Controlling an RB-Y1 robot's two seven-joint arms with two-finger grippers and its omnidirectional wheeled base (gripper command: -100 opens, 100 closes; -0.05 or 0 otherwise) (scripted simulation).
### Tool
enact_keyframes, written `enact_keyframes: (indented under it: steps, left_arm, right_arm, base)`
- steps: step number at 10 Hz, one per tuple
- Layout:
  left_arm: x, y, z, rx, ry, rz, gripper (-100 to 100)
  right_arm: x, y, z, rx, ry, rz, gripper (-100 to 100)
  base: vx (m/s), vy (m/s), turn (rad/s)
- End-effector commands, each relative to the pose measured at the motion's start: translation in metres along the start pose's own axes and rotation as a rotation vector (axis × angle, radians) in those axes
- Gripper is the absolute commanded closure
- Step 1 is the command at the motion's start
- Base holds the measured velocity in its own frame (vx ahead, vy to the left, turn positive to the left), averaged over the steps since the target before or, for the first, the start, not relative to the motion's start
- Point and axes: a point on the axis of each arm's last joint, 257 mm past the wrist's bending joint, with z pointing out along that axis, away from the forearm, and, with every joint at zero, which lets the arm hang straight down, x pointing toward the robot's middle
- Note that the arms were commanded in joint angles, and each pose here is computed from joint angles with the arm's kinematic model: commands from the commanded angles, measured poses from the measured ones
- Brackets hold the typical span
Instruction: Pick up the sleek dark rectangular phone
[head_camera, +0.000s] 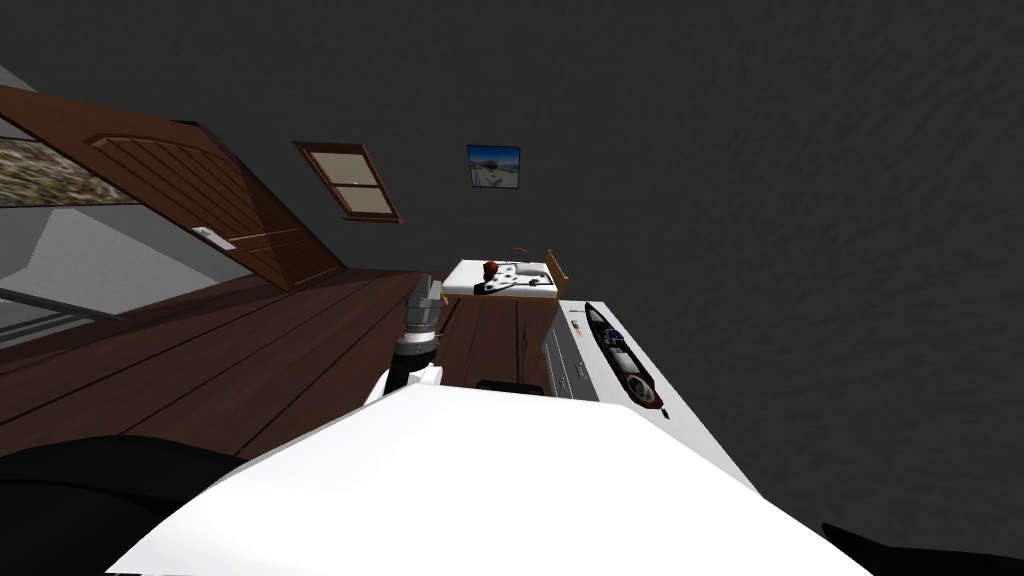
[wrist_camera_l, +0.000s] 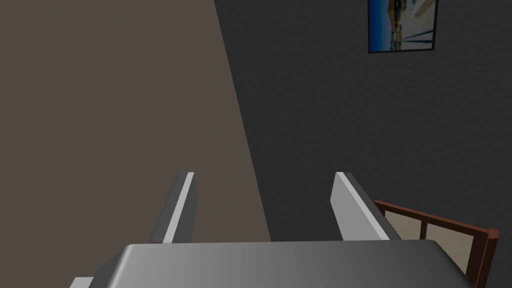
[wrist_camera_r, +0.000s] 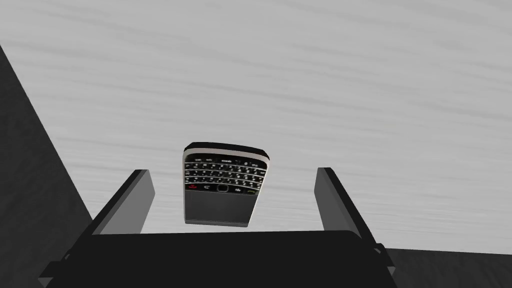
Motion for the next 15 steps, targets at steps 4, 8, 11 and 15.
enact_keyframes:
  steps: [4,8,11,15]
  left_arm:
    - [0.0,0.0,0.0,0.0,0.0,0.0,0]
    - [0.0,0.0,0.0,0.0,0.0,0.0,0]
    - [0.0,0.0,0.0,0.0,0.0,0.0,0]
    - [0.0,0.0,0.0,0.0,0.0,0.0,0]
  right_arm:
    - [0.004,-0.013,0.005,0.019,0.0,0.043,0]
    - [0.009,-0.013,0.024,0.014,-0.009,0.037,-100]
    - [0.008,-0.013,0.022,0.015,-0.007,0.037,100]
    - [0.008,-0.014,0.021,0.017,-0.007,0.038,0]
  base:
    - [-0.009,-0.11,0.059]
    - [0.006,-0.01,-0.01]
    - [0.0,0.0,0.0]
    - [0.0,0.0,0.0]
